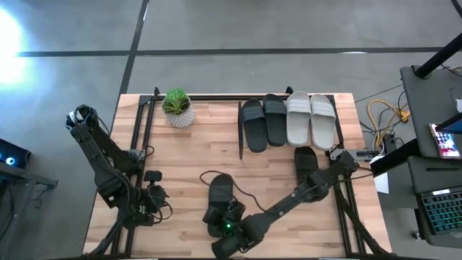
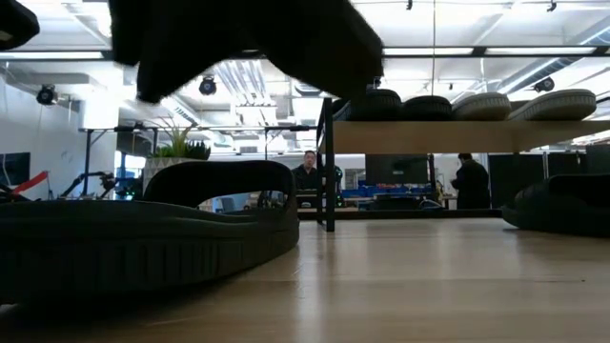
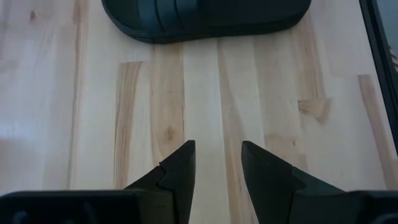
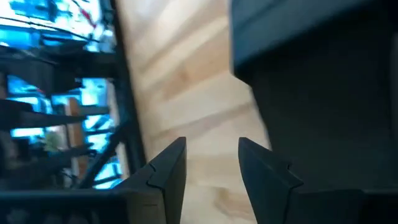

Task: Pick and place slides into the shelf
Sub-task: Put the black slide under the shelf

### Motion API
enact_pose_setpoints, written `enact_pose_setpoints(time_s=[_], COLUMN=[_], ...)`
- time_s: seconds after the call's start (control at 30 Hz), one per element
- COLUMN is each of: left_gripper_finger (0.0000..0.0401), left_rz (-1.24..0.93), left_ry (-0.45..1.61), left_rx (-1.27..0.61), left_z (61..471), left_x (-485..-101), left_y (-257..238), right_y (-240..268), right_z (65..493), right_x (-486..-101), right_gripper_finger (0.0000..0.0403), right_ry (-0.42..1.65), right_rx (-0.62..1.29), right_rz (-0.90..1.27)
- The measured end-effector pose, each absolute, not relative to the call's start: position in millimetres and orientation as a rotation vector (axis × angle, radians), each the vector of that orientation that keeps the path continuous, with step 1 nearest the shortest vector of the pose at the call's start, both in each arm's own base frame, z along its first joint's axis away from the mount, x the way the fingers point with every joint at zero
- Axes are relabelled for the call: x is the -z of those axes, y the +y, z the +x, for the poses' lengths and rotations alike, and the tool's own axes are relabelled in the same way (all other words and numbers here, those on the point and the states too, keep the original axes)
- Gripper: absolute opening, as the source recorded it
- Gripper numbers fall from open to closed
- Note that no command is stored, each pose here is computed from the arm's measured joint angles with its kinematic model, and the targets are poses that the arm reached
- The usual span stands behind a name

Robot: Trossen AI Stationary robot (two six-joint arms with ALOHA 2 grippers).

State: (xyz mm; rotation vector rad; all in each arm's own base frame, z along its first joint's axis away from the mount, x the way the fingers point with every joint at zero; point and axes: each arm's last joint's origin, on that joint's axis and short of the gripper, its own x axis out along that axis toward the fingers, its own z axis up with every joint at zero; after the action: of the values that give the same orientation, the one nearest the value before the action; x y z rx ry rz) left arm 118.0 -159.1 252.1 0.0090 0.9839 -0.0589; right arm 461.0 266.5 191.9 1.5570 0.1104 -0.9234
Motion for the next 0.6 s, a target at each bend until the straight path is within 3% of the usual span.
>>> enact_pose_setpoints(time_s=[0.17,0.6], left_gripper_finger=[0.0115,0.0115], left_rz=[0.012,0.054], left_ry=[0.986,0.989], left_rx=[0.058,0.091], left_z=[117.8,117.6], left_x=[-251.5,-251.6], left_y=[-158.8,-159.4], right_y=[264.0,237.2], right_z=[470.4,473.5], right_x=[-168.2,-156.6], right_gripper_finger=[0.0130,0.0130], right_ry=[0.086,0.142], right_rx=[0.939,1.062], right_rz=[1.559,1.466])
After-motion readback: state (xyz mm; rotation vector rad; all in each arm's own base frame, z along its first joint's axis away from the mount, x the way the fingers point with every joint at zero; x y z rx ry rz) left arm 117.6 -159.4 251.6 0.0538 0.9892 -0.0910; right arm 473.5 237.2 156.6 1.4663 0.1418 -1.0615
